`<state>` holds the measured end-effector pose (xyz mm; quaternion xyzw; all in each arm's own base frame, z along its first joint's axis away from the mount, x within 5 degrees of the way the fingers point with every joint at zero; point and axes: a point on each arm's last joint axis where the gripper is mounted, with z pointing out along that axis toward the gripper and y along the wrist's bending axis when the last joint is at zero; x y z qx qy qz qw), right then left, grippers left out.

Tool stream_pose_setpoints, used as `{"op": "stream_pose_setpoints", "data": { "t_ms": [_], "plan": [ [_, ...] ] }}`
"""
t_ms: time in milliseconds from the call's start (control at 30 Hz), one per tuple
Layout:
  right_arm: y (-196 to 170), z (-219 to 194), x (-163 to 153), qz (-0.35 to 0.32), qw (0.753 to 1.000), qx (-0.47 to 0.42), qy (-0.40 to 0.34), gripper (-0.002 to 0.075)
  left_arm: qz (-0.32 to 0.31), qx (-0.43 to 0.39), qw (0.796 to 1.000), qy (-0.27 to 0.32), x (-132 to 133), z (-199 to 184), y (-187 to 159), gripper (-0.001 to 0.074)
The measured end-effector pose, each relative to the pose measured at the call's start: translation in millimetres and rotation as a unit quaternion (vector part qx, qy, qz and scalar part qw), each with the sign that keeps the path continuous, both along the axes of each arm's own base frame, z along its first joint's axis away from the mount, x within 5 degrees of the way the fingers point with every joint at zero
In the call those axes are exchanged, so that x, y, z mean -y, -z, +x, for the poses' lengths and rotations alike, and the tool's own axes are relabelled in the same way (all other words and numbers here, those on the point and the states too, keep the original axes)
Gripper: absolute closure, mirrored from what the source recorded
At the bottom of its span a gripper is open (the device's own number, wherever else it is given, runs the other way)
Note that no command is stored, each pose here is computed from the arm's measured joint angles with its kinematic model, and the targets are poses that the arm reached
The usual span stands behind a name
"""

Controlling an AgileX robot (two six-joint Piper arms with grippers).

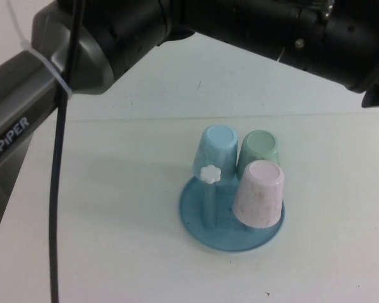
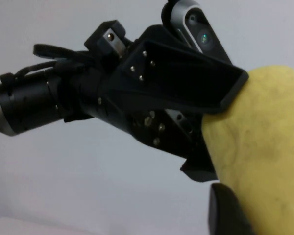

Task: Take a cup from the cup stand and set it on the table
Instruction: Hand over the cup, then place the cup on the table

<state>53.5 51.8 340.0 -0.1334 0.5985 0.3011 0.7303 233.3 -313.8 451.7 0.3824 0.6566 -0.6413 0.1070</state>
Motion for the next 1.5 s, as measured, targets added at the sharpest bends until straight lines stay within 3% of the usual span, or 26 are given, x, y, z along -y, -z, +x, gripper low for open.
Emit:
{"op": "stream_pose_setpoints", "data": {
  "t_ms": [133,200,333,467,567,633,700,767,833,967,1167,1333,1500],
  "plan": [
    [-1.4,-0.6,-0.3,-0.006,1.0,0.007,0.0,0.0597,-0.015,0.019,1.0,0.002,2.0,-1.2,-1.4,0.0191],
    [-3.0,-1.8,-1.3,-0.006,1.0,0.011,-0.007,0.0661,-0.024,0.022,0.999,0.002,2.1,-1.3,-2.6,0.0204],
    [-5.0,-3.1,-2.2,-0.014,1.0,0.02,-0.01,0.0696,-0.031,0.032,0.999,0.005,2.1,-1.5,-3.1,0.0202],
    [-5.6,-1.7,0.1,-0.026,0.999,0.029,0.01,0.07,-0.024,0.041,0.999,0.005,2.0,-1.2,-1.4,0.0086],
    [-5.5,0.2,2.1,-0.021,0.999,0.025,0.022,0.07,-0.01,0.055,0.998,-0.001,-1.3,1.5,0.3,0.0078],
    [-4.9,3.7,2.8,-0.012,1.0,0.009,0.022,0.07,0.012,0.068,0.998,-0.013,-6.2,3.7,0.8,0.016],
    [-3.2,11.1,2.6,-0.023,0.999,-0.02,0.02,0.0701,0.053,0.084,0.995,-0.033,-11.3,5.1,2.4,0.0321],
    [1.0,21.4,1.0,-0.053,0.996,-0.065,0.01,0.0701,0.105,0.112,0.986,-0.057,-18.2,8.2,6.4,0.0538],
    [4.9,31.5,-0.7,-0.085,0.99,-0.111,-0.006,0.0701,0.161,0.152,0.972,-0.08,-24.5,11.9,12.4,0.065],
    [10.8,53.5,-1.6,-0.171,0.965,-0.197,-0.039,0.0701,0.27,0.231,0.927,-0.119,-31.3,18.0,25.9,0.0719],
    [14.3,90.5,4.7,-0.265,0.911,-0.308,-0.073,0.0701,0.388,0.298,0.861,-0.14,-28.6,10.1,49.2,0.0732],
    [27.8,119.2,12.7,-0.317,0.855,-0.398,-0.095,0.0701,0.442,0.356,0.812,-0.132,-21.2,-24.0,58.4,0.0734],
    [47.3,140.3,5.8,-0.359,0.807,-0.452,-0.12,0.0701,0.489,0.389,0.766,-0.149,-31.6,-48.0,69.7,0.0735]
  ]
}}
